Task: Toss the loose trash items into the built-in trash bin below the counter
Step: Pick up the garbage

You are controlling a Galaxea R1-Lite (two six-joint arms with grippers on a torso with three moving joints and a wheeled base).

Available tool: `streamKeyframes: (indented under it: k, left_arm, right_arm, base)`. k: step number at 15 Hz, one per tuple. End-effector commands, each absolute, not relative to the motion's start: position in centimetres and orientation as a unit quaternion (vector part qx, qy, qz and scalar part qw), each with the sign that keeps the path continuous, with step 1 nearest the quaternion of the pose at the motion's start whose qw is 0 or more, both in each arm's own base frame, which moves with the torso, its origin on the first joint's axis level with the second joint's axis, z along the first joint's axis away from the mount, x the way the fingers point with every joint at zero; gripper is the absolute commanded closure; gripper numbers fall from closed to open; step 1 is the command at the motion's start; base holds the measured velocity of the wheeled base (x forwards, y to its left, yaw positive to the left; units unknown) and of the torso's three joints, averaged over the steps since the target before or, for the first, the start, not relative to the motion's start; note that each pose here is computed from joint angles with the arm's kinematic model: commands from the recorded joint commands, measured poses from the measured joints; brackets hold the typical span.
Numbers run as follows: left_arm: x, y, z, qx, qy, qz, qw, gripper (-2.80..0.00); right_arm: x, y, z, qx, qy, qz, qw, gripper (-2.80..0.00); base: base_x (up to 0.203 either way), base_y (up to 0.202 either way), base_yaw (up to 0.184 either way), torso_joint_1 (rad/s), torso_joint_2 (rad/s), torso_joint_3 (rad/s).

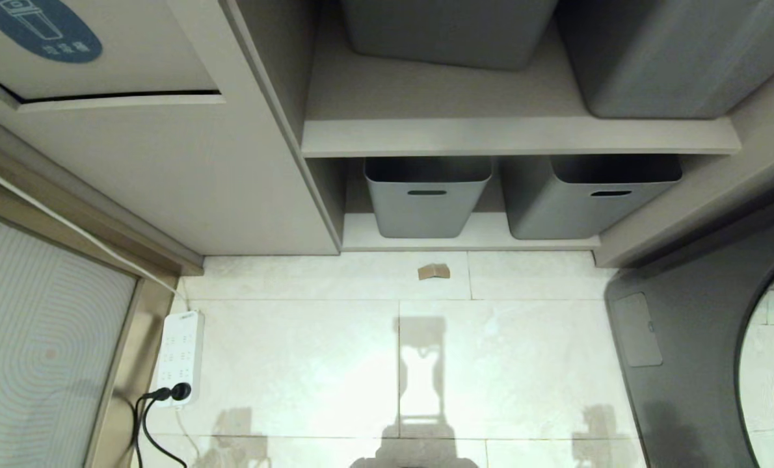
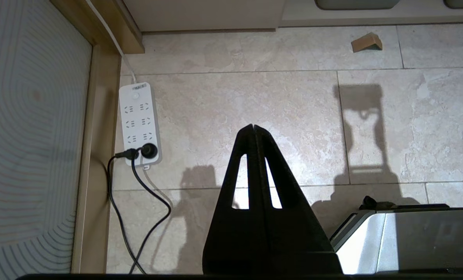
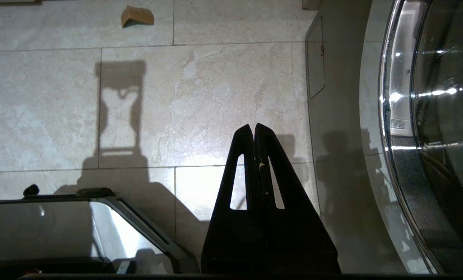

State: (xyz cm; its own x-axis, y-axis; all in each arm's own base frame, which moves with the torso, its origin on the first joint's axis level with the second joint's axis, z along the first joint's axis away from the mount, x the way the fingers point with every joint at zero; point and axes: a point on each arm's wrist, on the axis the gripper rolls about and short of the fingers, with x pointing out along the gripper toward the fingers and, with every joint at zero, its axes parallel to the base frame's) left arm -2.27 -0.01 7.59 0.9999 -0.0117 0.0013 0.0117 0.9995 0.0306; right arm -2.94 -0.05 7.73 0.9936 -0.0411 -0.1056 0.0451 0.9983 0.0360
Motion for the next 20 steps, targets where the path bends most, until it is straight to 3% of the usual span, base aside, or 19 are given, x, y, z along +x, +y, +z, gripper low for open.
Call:
streamKeyframes:
  k: [1, 7, 20]
  left_arm:
    - [-2.23, -0.01, 7.5, 0.015, 0.001, -0.006, 1.0, 0.0]
    - [-2.23, -0.01, 7.49, 0.012, 0.002, -0.005, 1.0, 0.0]
    - [-2.23, -0.01, 7.47, 0.011, 0.003, -0.005, 1.0, 0.0]
  right_arm:
    - [-2.93, -0.05, 7.72, 0.019, 0.054, -0.022, 0.998, 0.0]
    - [-2.93, -0.05, 7.72, 0.019, 0.054, -0.022, 0.998, 0.0]
    - [-2.93, -0.05, 7.72, 0.019, 0.054, -0.022, 0.998, 0.0]
  base:
    - [0.0, 0.0, 0.0, 0.006, 0.01, -0.194]
    - [0.0, 0.0, 0.0, 0.0, 0.0, -0.167]
    - [0.0, 0.0, 0.0, 0.0, 0.0, -0.005]
